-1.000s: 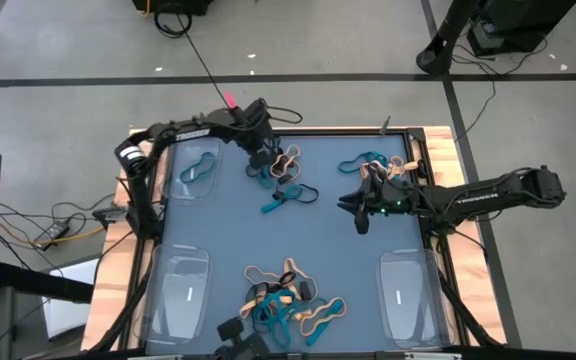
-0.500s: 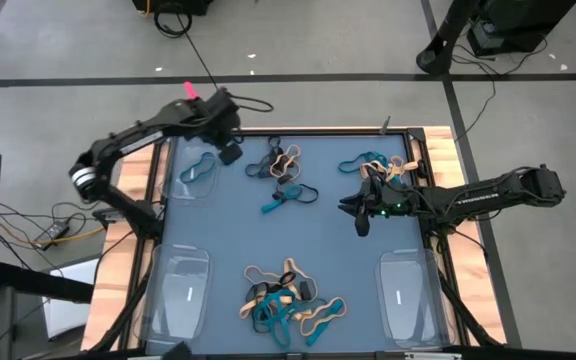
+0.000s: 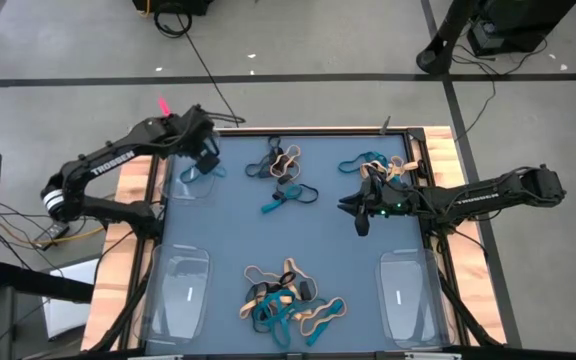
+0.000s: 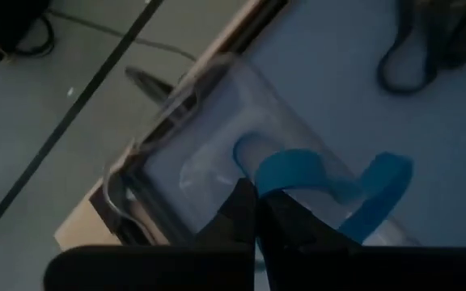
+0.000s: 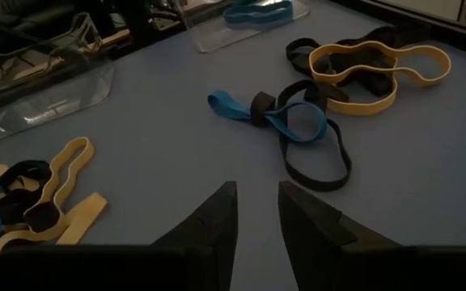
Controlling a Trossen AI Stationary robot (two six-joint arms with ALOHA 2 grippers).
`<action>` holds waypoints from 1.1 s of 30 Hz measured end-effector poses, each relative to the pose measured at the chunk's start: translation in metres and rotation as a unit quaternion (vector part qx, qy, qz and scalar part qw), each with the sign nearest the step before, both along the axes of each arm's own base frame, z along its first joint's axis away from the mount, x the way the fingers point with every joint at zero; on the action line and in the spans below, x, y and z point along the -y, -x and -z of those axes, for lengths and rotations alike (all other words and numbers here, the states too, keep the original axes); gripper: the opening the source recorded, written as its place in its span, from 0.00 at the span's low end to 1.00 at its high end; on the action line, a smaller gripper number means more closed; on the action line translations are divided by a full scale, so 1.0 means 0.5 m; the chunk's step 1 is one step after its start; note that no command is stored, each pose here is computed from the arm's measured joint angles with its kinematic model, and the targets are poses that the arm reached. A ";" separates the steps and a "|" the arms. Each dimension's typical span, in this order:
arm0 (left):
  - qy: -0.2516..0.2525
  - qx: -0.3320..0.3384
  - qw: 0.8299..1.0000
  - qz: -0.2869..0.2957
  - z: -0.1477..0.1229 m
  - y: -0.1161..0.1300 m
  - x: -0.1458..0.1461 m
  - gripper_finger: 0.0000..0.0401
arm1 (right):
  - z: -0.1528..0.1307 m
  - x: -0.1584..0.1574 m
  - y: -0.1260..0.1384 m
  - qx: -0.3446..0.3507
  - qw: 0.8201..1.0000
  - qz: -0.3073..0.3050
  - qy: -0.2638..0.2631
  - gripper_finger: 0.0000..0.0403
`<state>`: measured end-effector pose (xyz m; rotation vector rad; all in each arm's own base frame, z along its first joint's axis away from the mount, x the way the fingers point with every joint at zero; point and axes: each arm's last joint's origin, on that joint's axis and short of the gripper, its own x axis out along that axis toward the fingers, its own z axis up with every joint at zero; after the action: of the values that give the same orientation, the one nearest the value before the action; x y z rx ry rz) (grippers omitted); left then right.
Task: Sort rubber bands into baskets
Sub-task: Put the blue rubber band into the top transparent bin
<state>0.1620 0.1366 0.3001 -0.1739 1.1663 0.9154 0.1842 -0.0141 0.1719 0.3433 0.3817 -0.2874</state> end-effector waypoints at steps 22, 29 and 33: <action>0.031 -0.068 0.991 -0.108 0.095 0.080 -0.049 0.03 | 0.000 0.000 0.000 0.001 1.000 -0.001 0.001 0.26; 0.023 -0.057 0.992 -0.109 0.093 0.076 -0.052 0.14 | 0.000 0.000 0.000 0.001 1.000 -0.001 0.001 0.26; 0.023 -0.055 0.992 -0.112 0.093 0.077 -0.052 0.27 | 0.000 0.000 0.000 0.000 1.000 -0.001 0.001 0.26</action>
<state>0.1237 0.1626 0.2535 -0.2998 1.2894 1.1072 0.1843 -0.0142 0.1720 0.3409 0.3807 -0.2865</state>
